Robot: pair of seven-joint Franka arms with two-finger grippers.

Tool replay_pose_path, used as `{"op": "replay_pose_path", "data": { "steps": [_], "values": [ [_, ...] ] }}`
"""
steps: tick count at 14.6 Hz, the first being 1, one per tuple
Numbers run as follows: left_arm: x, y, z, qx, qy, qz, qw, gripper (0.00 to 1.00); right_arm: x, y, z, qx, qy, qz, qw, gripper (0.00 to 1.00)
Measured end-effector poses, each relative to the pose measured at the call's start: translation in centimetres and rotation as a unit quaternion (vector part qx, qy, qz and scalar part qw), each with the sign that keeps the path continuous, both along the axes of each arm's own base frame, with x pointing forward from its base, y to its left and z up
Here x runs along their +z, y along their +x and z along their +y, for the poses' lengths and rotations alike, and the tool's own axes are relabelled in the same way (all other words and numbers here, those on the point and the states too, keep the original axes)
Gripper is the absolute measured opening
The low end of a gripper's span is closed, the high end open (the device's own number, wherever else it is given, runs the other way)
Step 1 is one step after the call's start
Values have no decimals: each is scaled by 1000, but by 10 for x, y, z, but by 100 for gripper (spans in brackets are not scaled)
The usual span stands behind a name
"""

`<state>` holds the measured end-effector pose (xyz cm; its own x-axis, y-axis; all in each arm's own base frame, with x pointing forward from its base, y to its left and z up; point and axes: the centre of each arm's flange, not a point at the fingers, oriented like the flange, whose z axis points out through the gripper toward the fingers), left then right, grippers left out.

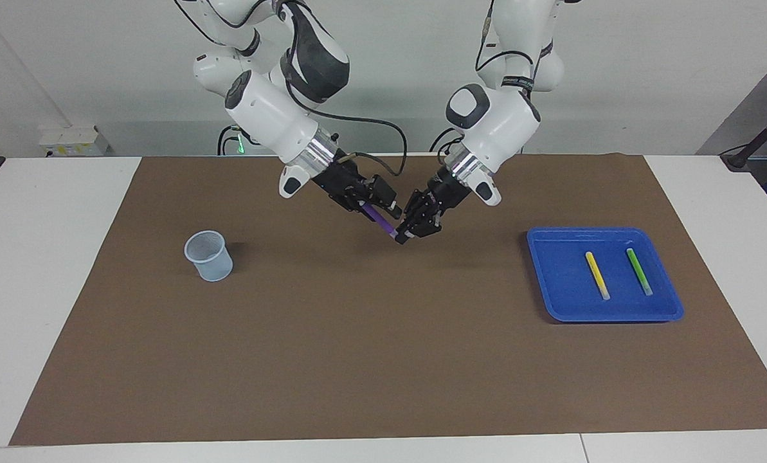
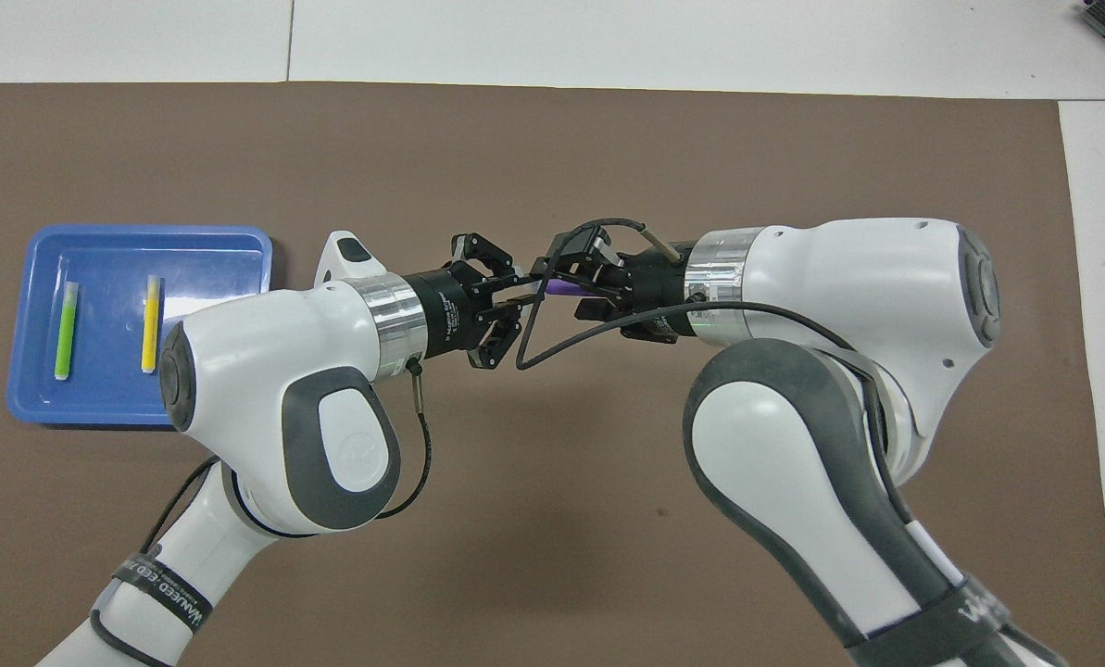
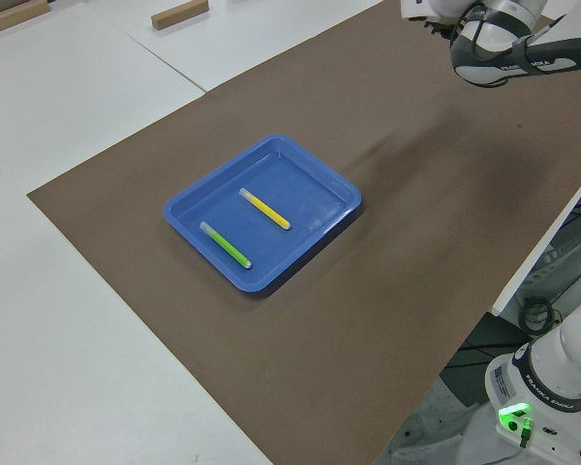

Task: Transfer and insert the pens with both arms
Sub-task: 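Close the right gripper on the purple pen tip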

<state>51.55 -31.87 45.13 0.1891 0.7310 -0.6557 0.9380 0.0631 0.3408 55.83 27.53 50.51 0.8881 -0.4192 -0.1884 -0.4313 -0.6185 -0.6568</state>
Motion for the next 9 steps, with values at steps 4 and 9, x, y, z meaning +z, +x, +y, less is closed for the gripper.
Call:
{"op": "replay_pose_path", "data": {
  "steps": [4,9],
  "values": [
    [0,-1,-1,-1,0,0,1000,17,14,-3,-24,23,-21,4,1000,72],
    [0,-1,-1,-1,0,0,1000,17,17,-4,-27,31,-29,0,999,63]
  ]
}}
